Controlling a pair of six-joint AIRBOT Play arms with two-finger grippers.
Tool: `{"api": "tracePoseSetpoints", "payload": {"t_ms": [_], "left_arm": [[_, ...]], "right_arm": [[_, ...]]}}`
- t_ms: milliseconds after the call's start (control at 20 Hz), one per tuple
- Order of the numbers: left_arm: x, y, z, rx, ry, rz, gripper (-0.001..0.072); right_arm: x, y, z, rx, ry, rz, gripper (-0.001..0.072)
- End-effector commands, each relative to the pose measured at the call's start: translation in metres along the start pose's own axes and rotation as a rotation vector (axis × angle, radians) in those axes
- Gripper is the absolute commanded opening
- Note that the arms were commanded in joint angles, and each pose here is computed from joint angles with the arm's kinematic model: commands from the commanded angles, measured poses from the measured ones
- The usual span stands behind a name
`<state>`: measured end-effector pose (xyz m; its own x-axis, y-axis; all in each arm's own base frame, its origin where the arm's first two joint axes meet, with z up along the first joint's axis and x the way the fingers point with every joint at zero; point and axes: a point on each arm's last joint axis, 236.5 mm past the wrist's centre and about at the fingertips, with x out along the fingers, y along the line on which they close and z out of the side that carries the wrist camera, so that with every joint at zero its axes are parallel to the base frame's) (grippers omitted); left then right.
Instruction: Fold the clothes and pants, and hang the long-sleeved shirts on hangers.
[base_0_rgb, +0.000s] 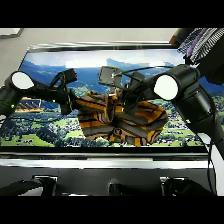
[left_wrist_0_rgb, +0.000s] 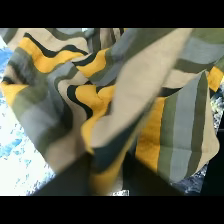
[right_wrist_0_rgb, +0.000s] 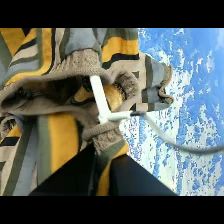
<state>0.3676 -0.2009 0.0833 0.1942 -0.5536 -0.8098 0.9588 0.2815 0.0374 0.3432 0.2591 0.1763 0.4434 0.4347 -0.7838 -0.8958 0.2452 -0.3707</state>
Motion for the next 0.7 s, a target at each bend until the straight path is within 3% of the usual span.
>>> {"api": "tracePoseSetpoints", "payload": {"t_ms": [0,150,200,300,350,450,500,650], "left_arm": [[0.008,0.001,-0.005,0.034,0.009,-0.018,0.0023],[0.003,0.003,-0.005,0.035,0.005,-0.007,0.0022],[0.000,0.004,-0.005,0.034,0.003,0.000,0.0021],[-0.009,0.006,-0.003,0.037,-0.006,0.021,0.0020],[-0.013,0.006,-0.001,0.040,-0.012,0.031,0.0020],[-0.023,0.004,0.005,0.052,-0.025,0.053,0.0019],[-0.029,0.002,0.008,0.061,-0.032,0.064,0.0019],[-0.052,-0.005,0.021,0.094,-0.062,0.113,0.0018]], "right_arm": [[0.000,0.003,0.004,0.010,-0.018,0.013,0.0025],[-0.003,0.004,0.001,0.013,-0.005,0.016,0.0026],[-0.007,0.001,-0.001,0.006,0.001,-0.002,0.0071],[-0.025,-0.008,-0.003,-0.004,0.000,-0.059,0.0322],[-0.039,-0.014,-0.005,0.018,-0.012,-0.088,0.0338],[-0.076,-0.029,-0.017,0.105,-0.035,-0.166,0.0458],[-0.097,-0.038,-0.026,0.152,-0.045,-0.215,0.0492],[-0.159,-0.059,-0.070,0.281,-0.020,-0.367,0.0492]]}}
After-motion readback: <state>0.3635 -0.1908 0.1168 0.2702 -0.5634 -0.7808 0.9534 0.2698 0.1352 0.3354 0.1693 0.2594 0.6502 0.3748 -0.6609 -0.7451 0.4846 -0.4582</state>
